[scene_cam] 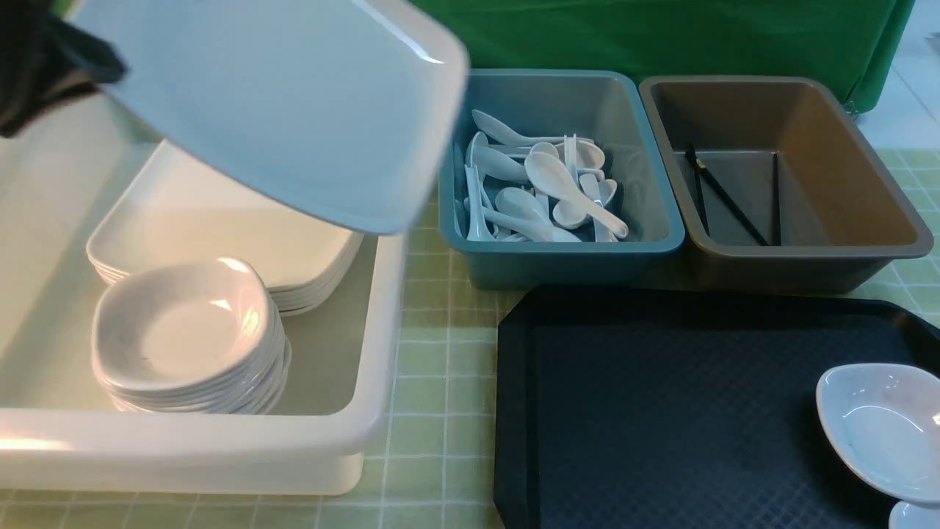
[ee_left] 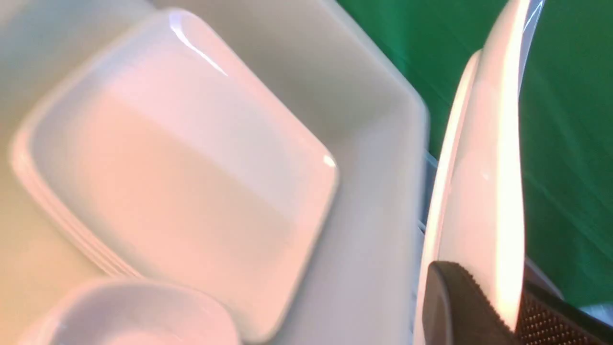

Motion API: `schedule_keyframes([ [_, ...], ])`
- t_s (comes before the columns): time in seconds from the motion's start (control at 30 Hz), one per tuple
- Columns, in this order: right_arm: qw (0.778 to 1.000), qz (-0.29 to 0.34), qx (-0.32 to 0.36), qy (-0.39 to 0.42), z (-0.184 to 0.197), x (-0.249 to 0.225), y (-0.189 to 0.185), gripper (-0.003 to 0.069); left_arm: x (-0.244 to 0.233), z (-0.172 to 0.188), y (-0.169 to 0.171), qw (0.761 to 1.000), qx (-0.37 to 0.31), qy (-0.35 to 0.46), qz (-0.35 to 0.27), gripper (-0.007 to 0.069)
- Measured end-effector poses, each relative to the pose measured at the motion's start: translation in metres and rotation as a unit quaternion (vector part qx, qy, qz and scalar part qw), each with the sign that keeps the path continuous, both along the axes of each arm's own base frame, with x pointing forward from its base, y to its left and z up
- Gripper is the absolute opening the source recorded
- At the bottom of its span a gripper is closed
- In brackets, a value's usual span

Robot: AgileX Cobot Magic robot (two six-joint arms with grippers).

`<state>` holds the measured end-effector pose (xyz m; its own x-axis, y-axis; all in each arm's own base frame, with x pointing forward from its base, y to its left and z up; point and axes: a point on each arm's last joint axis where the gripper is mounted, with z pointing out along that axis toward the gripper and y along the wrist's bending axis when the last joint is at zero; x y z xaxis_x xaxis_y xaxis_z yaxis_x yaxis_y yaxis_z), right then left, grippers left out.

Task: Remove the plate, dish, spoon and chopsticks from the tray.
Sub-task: Use the left arm to put the plate into the large storage box on the left

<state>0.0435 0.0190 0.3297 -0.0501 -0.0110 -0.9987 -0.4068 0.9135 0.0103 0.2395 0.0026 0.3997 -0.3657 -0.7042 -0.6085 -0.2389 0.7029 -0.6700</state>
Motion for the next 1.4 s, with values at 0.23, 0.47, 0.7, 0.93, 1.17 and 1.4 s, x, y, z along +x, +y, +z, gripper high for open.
schedule_keyframes([
  [0.23,1.0,0.0,0.005,-0.012,0.002,0.0,0.0,0.0157,0.034,-0.04,0.083,0.997,-0.07,0.031,0.03,0.0008],
  [0.47,1.0,0.0,0.004,-0.009,0.004,0.007,0.003,0.0157,0.069,-0.096,0.114,0.991,-0.116,0.069,-0.001,0.0009],
  [0.7,1.0,0.001,-0.01,0.022,0.0,0.026,0.012,0.0162,0.091,-0.137,0.118,0.987,-0.117,0.11,-0.021,0.0009],
  [0.93,0.998,0.001,-0.026,0.056,-0.006,0.045,0.021,0.0174,0.104,-0.169,0.127,0.983,-0.129,0.129,-0.007,0.0009],
  [1.17,0.998,0.001,-0.027,0.058,-0.007,0.049,0.023,0.0183,0.11,-0.178,0.119,0.982,-0.122,0.139,-0.022,0.0009],
  [1.4,0.998,0.001,-0.026,0.056,-0.006,0.049,0.023,0.0193,0.115,-0.184,0.111,0.983,-0.102,0.147,-0.033,0.0007],
])
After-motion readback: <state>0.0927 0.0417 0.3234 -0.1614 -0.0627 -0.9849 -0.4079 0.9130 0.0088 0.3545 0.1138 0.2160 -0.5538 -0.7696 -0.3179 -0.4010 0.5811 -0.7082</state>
